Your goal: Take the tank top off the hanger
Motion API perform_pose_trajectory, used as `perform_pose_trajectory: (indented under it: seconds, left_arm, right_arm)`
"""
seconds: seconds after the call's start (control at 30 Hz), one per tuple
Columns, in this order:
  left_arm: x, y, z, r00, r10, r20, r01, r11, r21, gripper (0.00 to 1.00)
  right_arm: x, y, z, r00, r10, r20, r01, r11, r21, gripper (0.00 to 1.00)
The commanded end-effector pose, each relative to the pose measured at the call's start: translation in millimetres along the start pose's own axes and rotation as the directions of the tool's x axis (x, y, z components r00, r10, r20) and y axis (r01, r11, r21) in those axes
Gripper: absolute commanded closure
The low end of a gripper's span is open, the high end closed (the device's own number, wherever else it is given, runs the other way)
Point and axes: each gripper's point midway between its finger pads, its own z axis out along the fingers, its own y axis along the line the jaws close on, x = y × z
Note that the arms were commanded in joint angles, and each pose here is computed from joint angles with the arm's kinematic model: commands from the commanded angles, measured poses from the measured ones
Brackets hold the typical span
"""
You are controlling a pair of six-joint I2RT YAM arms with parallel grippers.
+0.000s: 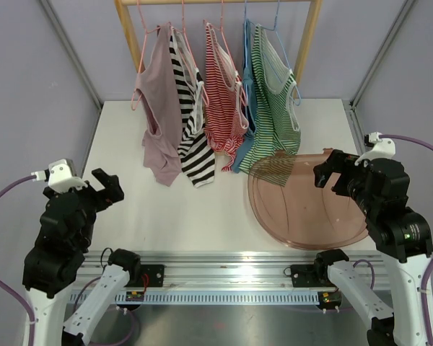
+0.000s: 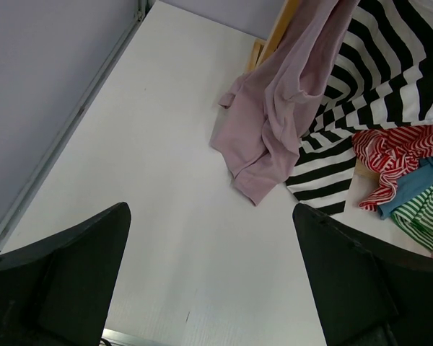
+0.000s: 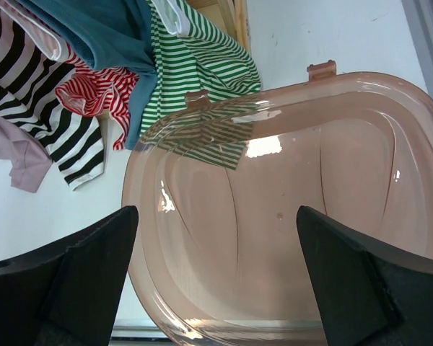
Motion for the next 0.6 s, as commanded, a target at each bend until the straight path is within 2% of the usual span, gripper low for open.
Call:
perform_pose_trajectory:
  seconds: [0.0, 0.17, 0.37, 0.47, 0.5, 0.57]
  left_arm:
    - [-32, -18, -4, 0.998, -0.02, 0.06, 0.015, 0.997, 0.07, 0.01]
    - [-75, -45, 0, 0.997, -0.006, 0.079, -0.004, 0.992, 0.127, 0.01]
    - [-127, -97, 16, 0.995, 0.011, 0.094, -0.034, 0.967, 0.254, 0.01]
    - [-154, -121, 34, 0.992, 0.014, 0.124, -0.049, 0.959, 0.28, 0.01]
    - [-158, -133, 52, 0.991, 0.048, 0.123, -0.082, 0.955, 0.287, 0.01]
    - [-180, -146, 64, 0.984, 0.056, 0.171, -0.105, 0.951, 0.29, 0.01]
  right_arm:
    - [-6, 16, -3, 1.0, -0.008, 0.008, 0.009, 0.997, -0.082, 0.0]
    - [-1, 46, -3, 0.999, 0.02, -0.03, -0.027, 0.97, -0.241, 0.01]
    - [-4, 65, -9, 0.998, 0.048, -0.031, -0.055, 0.94, -0.337, 0.01]
    - [-5, 70, -14, 0.998, 0.043, -0.039, -0.054, 0.929, -0.366, 0.01]
    - [-5, 71, -16, 0.998, 0.041, -0.038, -0.052, 0.926, -0.374, 0.0]
    - [-4, 73, -19, 0.998, 0.035, -0.047, -0.05, 0.92, -0.39, 0.01]
